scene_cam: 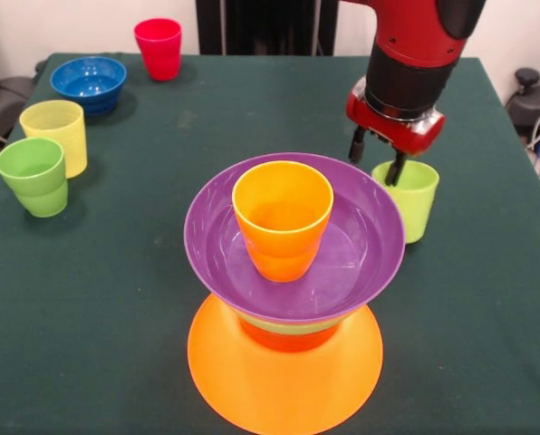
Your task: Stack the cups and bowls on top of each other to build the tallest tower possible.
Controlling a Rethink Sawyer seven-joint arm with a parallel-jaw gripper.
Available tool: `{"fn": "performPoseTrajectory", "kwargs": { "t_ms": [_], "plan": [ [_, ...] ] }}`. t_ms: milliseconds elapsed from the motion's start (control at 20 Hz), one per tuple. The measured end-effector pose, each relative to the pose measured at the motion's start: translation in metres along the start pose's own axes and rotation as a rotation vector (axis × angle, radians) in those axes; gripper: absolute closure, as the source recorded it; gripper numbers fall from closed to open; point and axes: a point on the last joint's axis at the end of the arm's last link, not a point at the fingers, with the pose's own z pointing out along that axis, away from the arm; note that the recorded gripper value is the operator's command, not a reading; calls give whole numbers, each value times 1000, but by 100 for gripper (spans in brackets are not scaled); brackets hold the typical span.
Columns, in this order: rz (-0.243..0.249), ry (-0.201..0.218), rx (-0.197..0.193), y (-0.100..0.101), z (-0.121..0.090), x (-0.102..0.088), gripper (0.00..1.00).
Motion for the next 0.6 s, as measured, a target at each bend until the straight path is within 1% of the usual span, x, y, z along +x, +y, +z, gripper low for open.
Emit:
{"fn": "performPoseTrajectory", "kwargs": {
  "t_ms": [300, 500, 550, 600],
  "plan": [
    [5, 9, 11, -9, 9, 7, 0],
    [5, 0, 5, -9, 14, 8, 0],
    [5, -2, 3, -9, 15, 8, 100],
    [4, -8, -2, -8, 17, 7, 100]
  ]
}}
